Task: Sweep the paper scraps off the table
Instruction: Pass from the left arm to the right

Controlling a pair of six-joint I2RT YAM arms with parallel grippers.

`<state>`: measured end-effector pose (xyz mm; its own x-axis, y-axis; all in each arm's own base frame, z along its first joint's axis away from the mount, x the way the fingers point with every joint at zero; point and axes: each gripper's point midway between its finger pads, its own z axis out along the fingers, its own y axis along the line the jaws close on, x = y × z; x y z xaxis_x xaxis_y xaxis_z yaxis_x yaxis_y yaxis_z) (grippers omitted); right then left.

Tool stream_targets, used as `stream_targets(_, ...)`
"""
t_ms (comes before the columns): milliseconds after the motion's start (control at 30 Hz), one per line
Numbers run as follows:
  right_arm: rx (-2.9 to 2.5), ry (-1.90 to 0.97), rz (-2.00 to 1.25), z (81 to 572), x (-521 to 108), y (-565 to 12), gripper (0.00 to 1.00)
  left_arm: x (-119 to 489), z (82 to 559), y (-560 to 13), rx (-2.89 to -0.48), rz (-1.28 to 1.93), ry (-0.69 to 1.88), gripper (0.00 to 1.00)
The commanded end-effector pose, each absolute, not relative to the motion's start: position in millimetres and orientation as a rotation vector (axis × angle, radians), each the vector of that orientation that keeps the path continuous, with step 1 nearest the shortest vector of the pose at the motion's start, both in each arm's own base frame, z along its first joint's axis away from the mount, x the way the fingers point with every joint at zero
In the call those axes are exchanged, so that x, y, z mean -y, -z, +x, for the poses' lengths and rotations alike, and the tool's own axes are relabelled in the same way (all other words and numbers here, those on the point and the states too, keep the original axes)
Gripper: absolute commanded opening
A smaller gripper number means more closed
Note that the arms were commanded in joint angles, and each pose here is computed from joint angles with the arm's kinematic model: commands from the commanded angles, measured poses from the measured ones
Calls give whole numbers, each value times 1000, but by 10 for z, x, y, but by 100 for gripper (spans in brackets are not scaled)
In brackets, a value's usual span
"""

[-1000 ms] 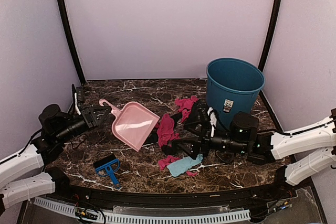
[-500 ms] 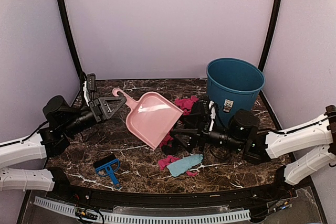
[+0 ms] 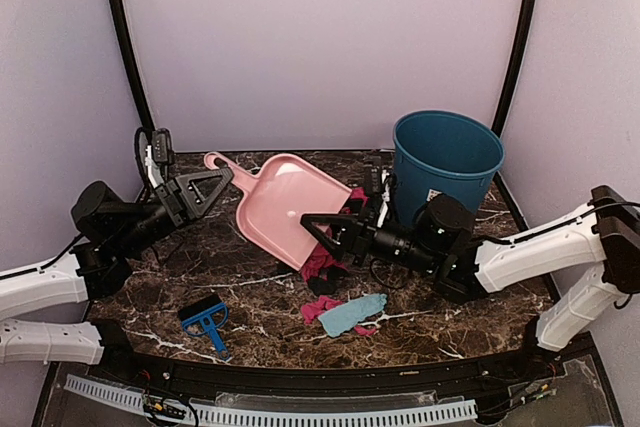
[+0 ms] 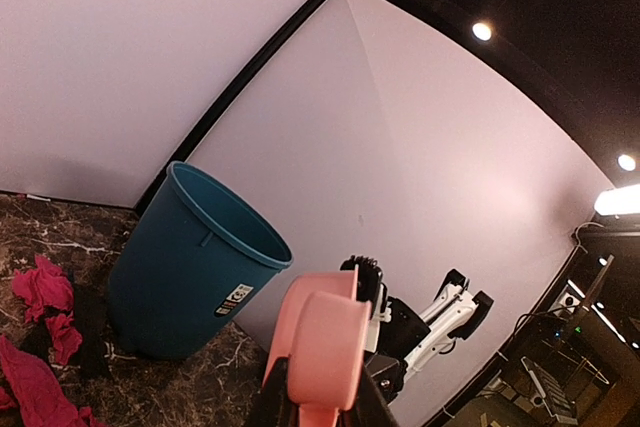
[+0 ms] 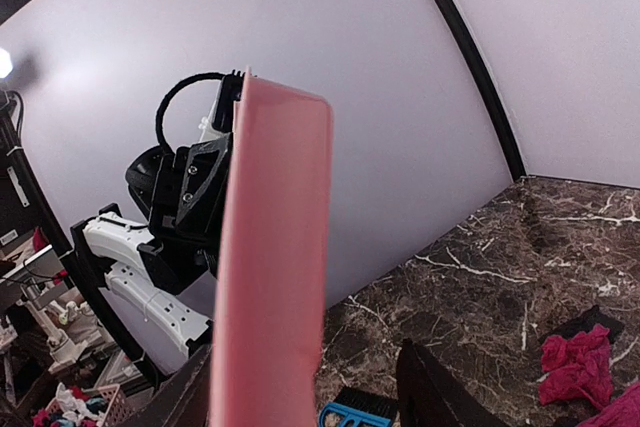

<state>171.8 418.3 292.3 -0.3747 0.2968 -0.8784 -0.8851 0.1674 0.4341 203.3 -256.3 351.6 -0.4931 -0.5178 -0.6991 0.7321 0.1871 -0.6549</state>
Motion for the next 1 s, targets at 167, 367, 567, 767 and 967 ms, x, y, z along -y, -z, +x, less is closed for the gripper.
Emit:
stream_targets(167,-1310,-1575,-559,1695,-4372,-3269,12,2405,1884,-3715,-1283,236,1528,0)
stream_targets(367,-1313,-1545,-574,1684,-4342,-3227,0,2342,1889,-3579,-1300,218,1486,1)
stream_targets(567,-1329,-1486,-598,1683,-4287,-3181,0,2308,1907,-3416,-1334,217,1433,15)
stream_targets(767,-1375,-1408,-612,1691,-4155,-3106,0,2332,1951,-3254,-1424,254,1346,66)
stream_targets(967,-1425,-1347,-644,1620,-3943,-3052,0,2410,1922,-3057,-1533,360,1273,82)
